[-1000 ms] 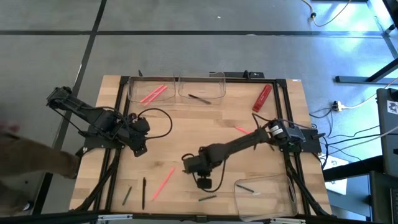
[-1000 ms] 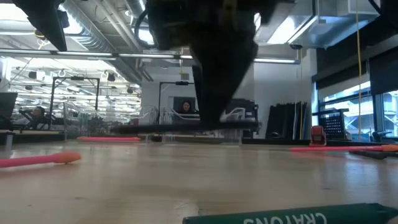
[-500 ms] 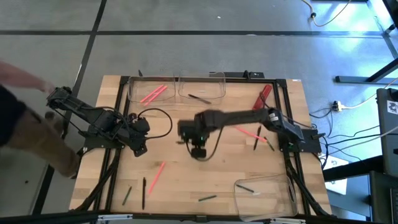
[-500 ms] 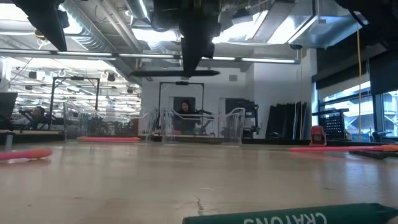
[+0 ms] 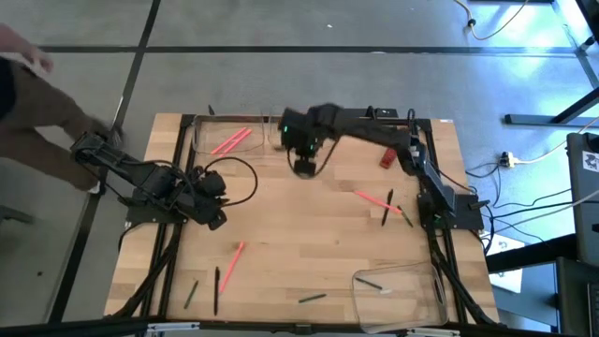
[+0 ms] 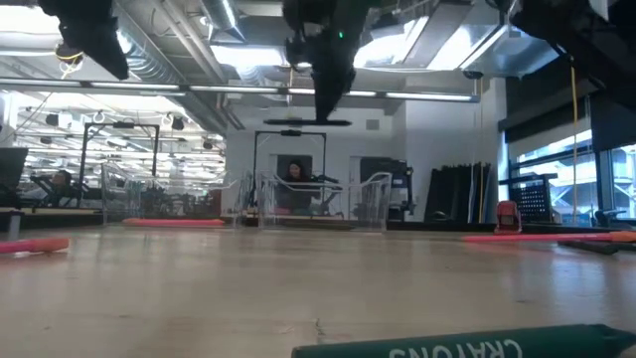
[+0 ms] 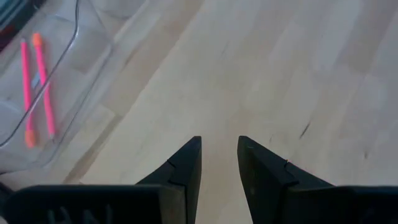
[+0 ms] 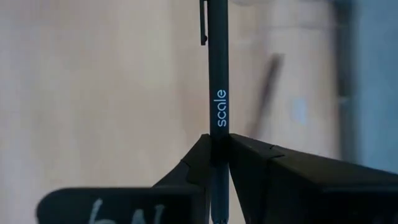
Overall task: Sort crayons/erasers/pens/pencils in bins
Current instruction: Put the black pen into the top right transparent bin
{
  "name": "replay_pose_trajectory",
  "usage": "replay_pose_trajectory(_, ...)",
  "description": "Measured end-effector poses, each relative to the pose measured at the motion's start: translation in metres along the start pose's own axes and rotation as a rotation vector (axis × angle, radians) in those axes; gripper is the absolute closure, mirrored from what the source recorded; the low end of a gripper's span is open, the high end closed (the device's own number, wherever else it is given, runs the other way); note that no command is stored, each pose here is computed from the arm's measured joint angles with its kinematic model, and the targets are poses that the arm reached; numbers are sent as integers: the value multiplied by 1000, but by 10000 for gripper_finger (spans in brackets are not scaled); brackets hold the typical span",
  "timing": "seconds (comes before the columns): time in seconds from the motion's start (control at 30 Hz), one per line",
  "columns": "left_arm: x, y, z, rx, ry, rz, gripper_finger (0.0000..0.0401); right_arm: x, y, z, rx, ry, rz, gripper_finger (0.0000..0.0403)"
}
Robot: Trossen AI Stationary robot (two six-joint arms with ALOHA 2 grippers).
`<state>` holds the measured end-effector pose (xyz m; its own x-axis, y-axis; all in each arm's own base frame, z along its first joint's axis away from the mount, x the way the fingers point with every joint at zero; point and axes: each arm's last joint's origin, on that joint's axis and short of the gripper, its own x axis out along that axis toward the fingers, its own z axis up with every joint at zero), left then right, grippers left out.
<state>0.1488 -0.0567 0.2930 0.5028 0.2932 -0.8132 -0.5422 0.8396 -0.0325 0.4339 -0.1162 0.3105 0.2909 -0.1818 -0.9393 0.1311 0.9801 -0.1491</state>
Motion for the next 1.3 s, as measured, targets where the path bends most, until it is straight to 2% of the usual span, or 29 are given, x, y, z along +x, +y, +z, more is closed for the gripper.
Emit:
replay_pose_trajectory(0.13,1,0,6,-34,-81,32,305,7,-46,-7,49,-10,-41,354)
replay_pose_trajectory(0.27,4,6,14,-83,-174,113,305,15,-83,-14,87,-20,-75,354)
replay_pose_trajectory(0.5,9,19,26,-155,-289,262,305,47,-116,-29,85,36,-85,354)
replay_pose_trajectory(0.73,12,26,31,-198,-285,301,305,83,-128,-39,71,27,-100,354)
replay_pose_trajectory(0.93,13,27,32,-205,-279,302,305,110,-124,-48,44,41,-94,354)
replay_pose_trajectory(1.1,13,27,32,-205,-277,301,305,123,-121,-56,41,69,-82,354)
replay_pose_trajectory(1.3,13,27,32,-206,-278,301,305,125,-121,-57,44,68,-84,354)
